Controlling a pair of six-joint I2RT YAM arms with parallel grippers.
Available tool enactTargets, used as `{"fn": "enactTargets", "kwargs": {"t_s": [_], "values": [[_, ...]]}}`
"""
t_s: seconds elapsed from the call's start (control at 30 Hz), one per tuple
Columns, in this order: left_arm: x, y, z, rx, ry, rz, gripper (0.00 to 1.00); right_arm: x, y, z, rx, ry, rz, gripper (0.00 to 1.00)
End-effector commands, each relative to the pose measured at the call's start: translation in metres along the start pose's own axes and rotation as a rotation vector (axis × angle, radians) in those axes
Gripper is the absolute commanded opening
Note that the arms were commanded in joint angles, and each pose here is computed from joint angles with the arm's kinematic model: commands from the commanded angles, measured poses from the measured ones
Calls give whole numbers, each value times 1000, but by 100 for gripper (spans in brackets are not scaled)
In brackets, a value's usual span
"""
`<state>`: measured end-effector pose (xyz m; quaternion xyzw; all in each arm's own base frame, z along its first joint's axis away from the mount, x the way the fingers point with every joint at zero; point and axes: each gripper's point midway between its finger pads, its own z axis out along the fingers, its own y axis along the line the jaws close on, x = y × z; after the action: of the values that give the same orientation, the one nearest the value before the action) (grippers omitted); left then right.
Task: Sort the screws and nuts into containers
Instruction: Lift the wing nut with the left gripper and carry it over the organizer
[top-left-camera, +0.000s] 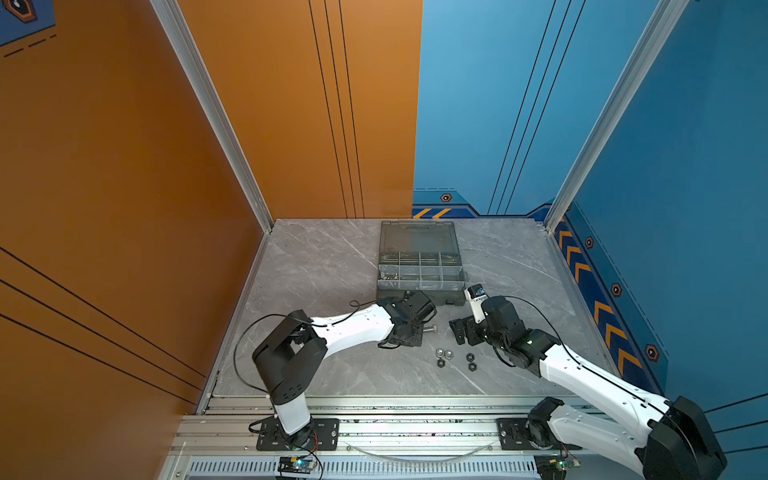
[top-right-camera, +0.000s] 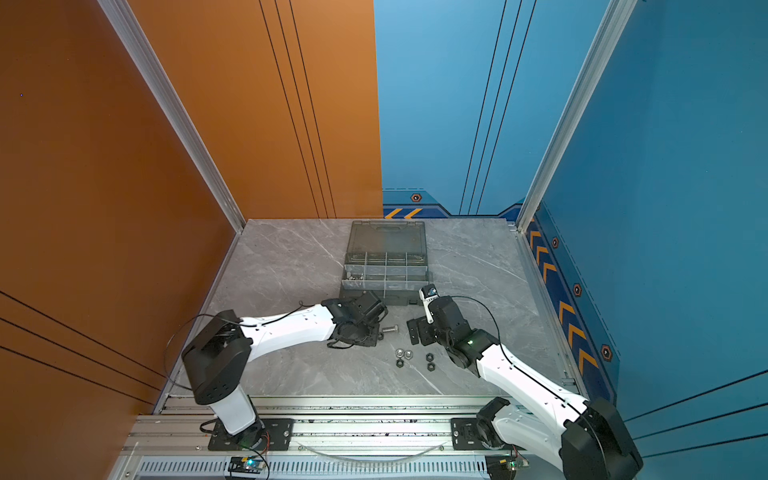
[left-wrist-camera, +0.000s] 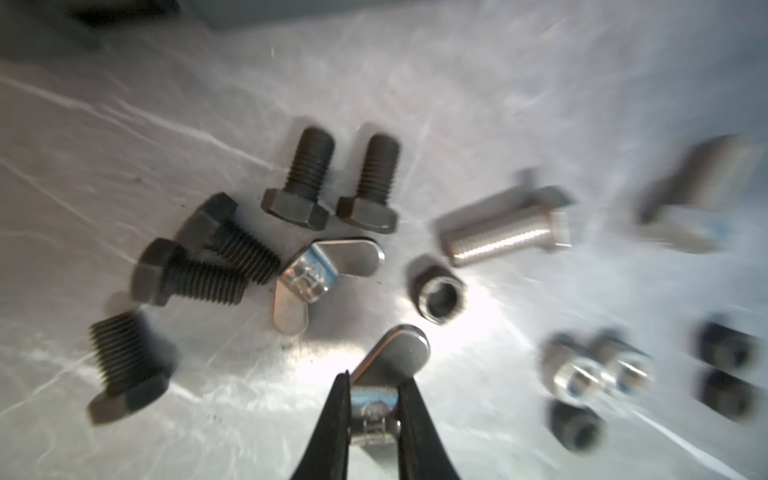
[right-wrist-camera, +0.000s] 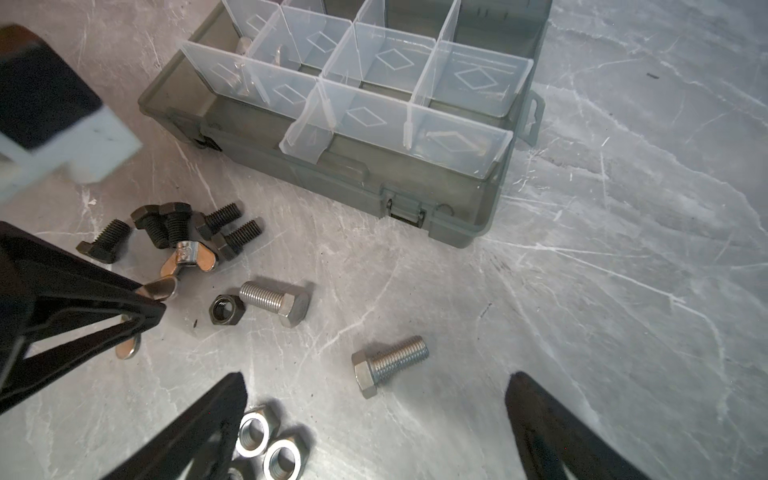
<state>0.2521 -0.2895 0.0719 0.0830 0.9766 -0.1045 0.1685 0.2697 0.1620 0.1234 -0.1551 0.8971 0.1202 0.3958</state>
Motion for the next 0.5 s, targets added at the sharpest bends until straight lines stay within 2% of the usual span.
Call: {"fn": "enactTargets", "kwargs": {"t_s": [0.0, 0.27, 0.47], "values": [[-21, -6, -38, 82, -65, 17, 0, -7, -1, -7, -9, -39, 23, 100], [-93, 37, -70, 91, -225, -9, 0, -9, -4, -11, 0, -49, 27, 100], [-145, 65, -61, 54, -288, -3, 0, -7, -5, -9, 7, -39, 36, 100]]}}
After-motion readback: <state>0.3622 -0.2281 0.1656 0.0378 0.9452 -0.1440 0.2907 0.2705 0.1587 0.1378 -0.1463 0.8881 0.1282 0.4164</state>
